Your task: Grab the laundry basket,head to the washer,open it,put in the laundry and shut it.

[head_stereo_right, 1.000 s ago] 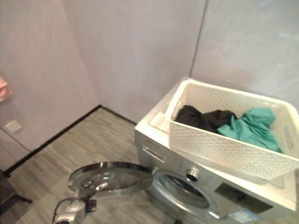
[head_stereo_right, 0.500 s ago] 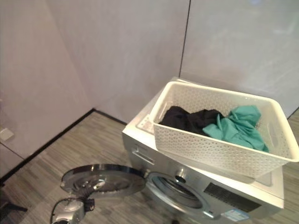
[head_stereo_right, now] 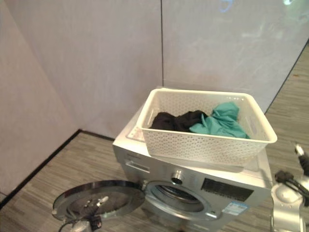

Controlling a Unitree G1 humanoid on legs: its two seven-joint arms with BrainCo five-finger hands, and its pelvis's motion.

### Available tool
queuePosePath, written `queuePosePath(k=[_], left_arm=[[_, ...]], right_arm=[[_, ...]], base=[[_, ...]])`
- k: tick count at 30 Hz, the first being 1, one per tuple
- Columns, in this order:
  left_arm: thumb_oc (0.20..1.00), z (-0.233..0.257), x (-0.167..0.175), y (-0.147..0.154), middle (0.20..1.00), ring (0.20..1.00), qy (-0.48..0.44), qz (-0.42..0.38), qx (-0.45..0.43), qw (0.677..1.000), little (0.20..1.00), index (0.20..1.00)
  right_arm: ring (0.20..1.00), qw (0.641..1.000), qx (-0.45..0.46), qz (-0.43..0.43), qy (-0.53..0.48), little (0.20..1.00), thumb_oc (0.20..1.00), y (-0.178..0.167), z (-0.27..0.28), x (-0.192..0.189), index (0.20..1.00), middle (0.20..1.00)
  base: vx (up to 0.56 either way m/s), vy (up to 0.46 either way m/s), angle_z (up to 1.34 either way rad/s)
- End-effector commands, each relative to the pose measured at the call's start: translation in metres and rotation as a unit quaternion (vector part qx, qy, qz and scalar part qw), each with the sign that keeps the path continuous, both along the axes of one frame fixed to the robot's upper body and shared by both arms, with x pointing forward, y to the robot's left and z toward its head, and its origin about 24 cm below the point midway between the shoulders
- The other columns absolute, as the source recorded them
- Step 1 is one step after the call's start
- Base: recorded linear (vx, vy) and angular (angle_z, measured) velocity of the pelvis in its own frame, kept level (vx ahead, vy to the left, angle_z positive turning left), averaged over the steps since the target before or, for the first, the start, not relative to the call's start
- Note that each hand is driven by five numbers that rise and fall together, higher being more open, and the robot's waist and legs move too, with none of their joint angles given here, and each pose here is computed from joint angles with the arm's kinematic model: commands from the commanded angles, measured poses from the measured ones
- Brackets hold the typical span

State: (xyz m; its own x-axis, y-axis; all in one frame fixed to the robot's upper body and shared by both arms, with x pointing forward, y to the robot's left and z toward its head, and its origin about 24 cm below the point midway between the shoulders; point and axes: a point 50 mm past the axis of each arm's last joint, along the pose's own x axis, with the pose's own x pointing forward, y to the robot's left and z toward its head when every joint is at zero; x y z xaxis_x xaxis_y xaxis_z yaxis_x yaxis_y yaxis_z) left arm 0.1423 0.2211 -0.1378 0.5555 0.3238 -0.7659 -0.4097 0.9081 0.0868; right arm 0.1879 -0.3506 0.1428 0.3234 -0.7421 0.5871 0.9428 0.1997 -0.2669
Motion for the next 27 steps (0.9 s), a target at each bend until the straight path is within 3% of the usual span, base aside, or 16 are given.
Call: queuePosePath(k=[1,3,5,7,13,15,19,20,24,27], left_arm=[[1.000,0.011,0.040,-0.015,1.000,1.000,-0.029,-0.066,0.020,0.997,1.000,1.000],[1.000,0.008,0.037,-0.013,1.000,1.000,-0.017,-0.078,0.026,0.996,1.000,1.000],[1.000,0.007,0.037,-0.013,1.000,1.000,-0.016,-0.081,0.027,0.996,1.000,1.000],[1.000,0.008,0.037,-0.009,1.000,1.000,-0.015,-0.088,0.031,0.996,1.000,1.000],[1.000,0.008,0.036,-0.004,1.000,1.000,-0.012,-0.093,0.015,0.996,1.000,1.000],[1.000,0.006,0.034,-0.010,1.000,1.000,-0.011,-0.099,-0.013,0.995,1.000,1.000],[1.000,0.004,0.033,-0.016,1.000,1.000,-0.014,-0.106,-0.034,0.994,1.000,1.000],[1.000,0.004,0.032,-0.018,1.000,1.000,-0.014,-0.107,-0.043,0.993,1.000,1.000],[1.000,0.001,0.026,-0.019,1.000,1.000,-0.016,-0.101,-0.059,0.993,1.000,1.000],[1.000,-0.001,0.019,-0.018,1.000,1.000,-0.013,-0.090,-0.069,0.993,1.000,1.000]], right_arm=[[1.000,0.987,-0.136,0.018,-0.088,1.000,1.000,0.012,0.070,0.004,1.000,1.000],[1.000,0.973,-0.193,0.094,-0.088,1.000,1.000,0.026,0.097,0.005,1.000,1.000],[1.000,0.968,-0.201,0.114,-0.098,1.000,1.000,0.028,0.107,0.007,1.000,1.000],[1.000,0.951,-0.221,0.194,-0.094,1.000,1.000,0.036,0.128,0.017,1.000,1.000],[1.000,0.902,-0.248,0.348,0.070,1.000,1.000,0.053,0.148,0.062,1.000,1.000],[1.000,0.860,-0.217,0.431,0.165,1.000,1.000,0.061,0.138,0.081,1.000,1.000],[1.000,0.816,-0.203,0.486,0.236,1.000,1.000,0.069,0.131,0.094,1.000,1.000],[1.000,0.785,-0.205,0.515,0.276,1.000,1.000,0.077,0.126,0.096,1.000,1.000],[1.000,0.734,-0.214,0.549,0.338,1.000,1.000,0.084,0.119,0.092,1.000,1.000],[1.000,0.716,-0.225,0.551,0.366,1.000,1.000,0.084,0.118,0.089,1.000,1.000]], base=[[-0.01,-0.023,0.07],[-0.02,-0.032,0.10],[-0.02,-0.020,0.08],[-0.02,-0.011,-0.02],[-0.01,-0.010,-0.02],[0.00,0.000,0.00],[0.00,0.003,0.02],[0.00,0.000,0.00],[0.00,0.000,0.00],[0.00,-0.005,0.01]])
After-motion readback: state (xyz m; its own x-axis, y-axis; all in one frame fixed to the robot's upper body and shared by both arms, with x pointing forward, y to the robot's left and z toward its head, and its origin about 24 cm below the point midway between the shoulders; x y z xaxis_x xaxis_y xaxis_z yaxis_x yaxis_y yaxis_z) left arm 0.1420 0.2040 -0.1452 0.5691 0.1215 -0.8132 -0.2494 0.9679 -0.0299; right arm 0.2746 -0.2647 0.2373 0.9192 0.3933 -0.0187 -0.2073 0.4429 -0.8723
